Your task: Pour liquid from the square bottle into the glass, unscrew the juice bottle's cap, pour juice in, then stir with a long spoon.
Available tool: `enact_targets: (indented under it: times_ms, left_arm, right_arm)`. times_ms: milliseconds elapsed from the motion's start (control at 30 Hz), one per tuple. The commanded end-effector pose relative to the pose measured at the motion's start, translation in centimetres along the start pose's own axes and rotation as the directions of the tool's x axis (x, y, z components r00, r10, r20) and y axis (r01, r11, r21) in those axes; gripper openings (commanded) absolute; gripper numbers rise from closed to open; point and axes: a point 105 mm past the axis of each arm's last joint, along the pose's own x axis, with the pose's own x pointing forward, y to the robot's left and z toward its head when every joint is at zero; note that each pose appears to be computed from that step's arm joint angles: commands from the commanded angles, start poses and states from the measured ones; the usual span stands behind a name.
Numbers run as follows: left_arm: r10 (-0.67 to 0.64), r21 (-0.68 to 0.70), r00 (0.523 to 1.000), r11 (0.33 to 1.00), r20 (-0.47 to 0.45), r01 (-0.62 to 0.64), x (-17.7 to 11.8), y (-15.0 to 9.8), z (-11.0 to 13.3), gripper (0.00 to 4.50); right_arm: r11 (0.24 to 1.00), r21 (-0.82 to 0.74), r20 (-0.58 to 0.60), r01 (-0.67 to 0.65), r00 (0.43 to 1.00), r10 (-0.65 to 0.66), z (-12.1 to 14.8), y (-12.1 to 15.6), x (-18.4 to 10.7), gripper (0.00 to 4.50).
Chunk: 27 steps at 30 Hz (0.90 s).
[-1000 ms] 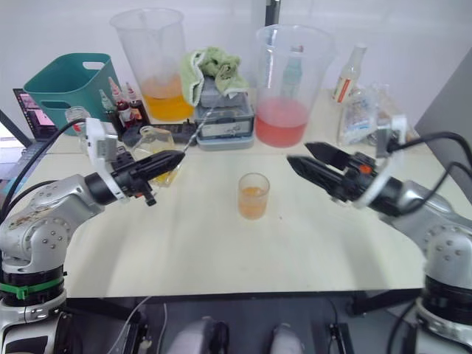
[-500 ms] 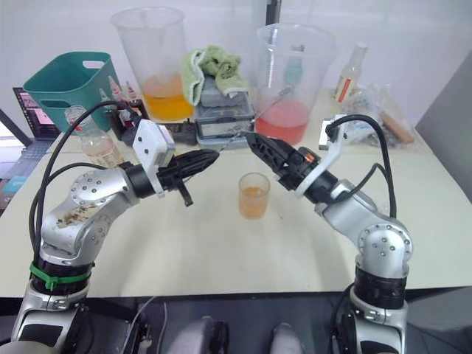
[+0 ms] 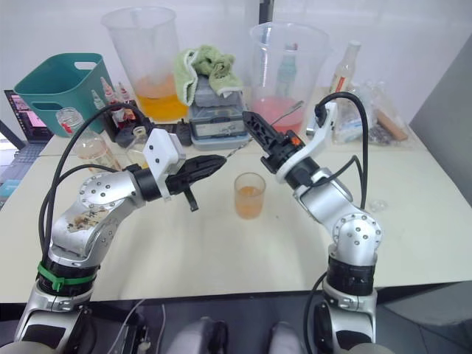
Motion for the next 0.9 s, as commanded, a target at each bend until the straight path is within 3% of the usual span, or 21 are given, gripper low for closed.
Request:
enact_targets:
  times_ms: [33,133,700,767,900]
  left_arm:
    - [0.013,0.036,0.999,0.999,0.04,-0.015,-0.1,0.2,1.1,0.0]
    - [0.02,0.029,0.999,0.999,0.044,-0.021,0.0,0.3,1.0,0.0]
    - [-0.017,-0.026,0.998,0.999,0.06,0.019,0.4,-0.5,1.4,0.0]
    - [-0.02,-0.01,0.996,1.0,0.089,0.021,-0.3,-0.2,2.0,0.66]
    - [0.023,0.013,0.997,1.0,0.078,-0.024,-2.7,2.7,2.4,1.97]
  right_arm:
    - [0.999,0.007,0.038,-0.039,0.998,0.039,0.8,1.2,0.1,0.91]
    - [0.999,0.023,0.045,-0.035,0.998,0.034,0.7,1.1,-0.1,0.02]
    - [1.0,-0.021,0.064,-0.001,0.998,0.002,1.2,0.3,-0.2,0.02]
    - [0.999,-0.049,0.083,-0.014,0.996,0.018,2.3,0.4,-0.3,0.0]
    - [0.991,-0.112,0.099,-0.076,0.991,0.087,4.8,1.4,-0.3,0.0]
